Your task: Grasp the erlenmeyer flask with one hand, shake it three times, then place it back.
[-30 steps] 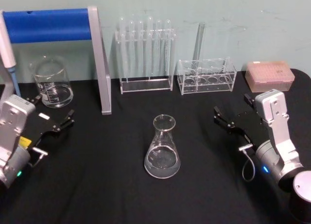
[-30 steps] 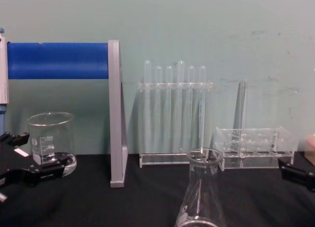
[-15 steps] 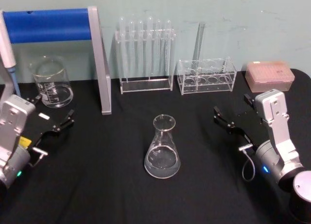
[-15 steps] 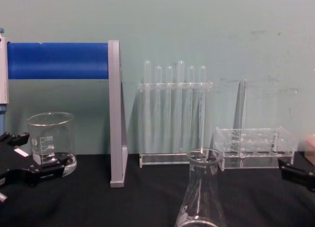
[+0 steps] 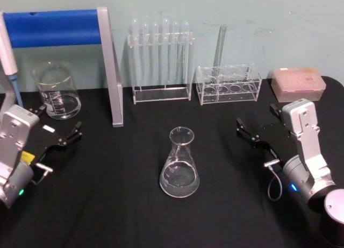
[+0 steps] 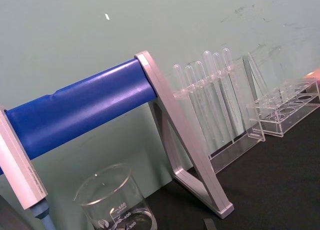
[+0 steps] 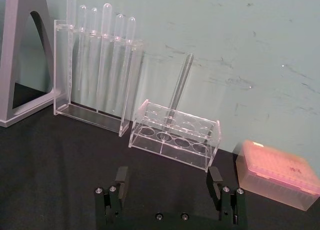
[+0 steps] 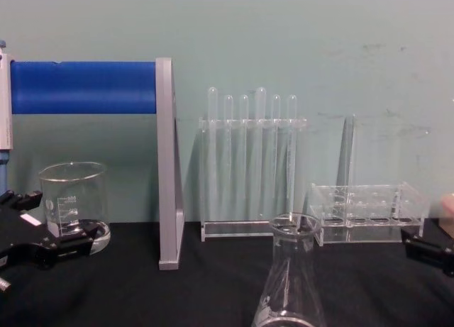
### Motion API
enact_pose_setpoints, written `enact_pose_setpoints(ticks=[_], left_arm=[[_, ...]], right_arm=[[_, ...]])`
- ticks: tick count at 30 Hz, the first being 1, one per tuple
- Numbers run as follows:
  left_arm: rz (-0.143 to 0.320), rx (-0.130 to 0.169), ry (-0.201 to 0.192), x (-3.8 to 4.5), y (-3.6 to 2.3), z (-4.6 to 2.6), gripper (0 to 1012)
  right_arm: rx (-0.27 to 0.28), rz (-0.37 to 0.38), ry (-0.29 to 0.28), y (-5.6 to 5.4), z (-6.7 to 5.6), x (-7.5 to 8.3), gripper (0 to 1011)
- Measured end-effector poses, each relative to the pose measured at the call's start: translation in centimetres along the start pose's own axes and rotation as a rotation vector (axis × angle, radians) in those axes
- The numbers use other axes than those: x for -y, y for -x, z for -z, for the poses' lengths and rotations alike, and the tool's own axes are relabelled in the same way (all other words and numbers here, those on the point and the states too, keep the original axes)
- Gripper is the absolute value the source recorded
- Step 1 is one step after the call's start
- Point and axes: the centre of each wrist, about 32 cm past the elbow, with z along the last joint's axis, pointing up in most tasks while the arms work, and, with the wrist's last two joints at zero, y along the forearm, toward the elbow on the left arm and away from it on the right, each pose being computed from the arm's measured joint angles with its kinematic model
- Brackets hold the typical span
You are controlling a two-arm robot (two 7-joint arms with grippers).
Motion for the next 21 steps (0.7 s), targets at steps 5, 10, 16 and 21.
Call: enact_pose_setpoints(ticks=[5,10,16,21], left_arm=[[0.0,0.0,0.0,0.0,0.0,0.0,1001],[0.0,0.0,0.0,0.0,0.0,0.0,1000],[0.0,0.0,0.0,0.0,0.0,0.0,1001],[0.0,0.0,0.0,0.0,0.0,0.0,1001]], right_arm=[[0.0,0.0,0.0,0.0,0.0,0.0,1000],[0.0,0.0,0.0,0.0,0.0,0.0,1000],[0.0,0.0,0.0,0.0,0.0,0.0,1000],[0.0,0.0,0.0,0.0,0.0,0.0,1000]])
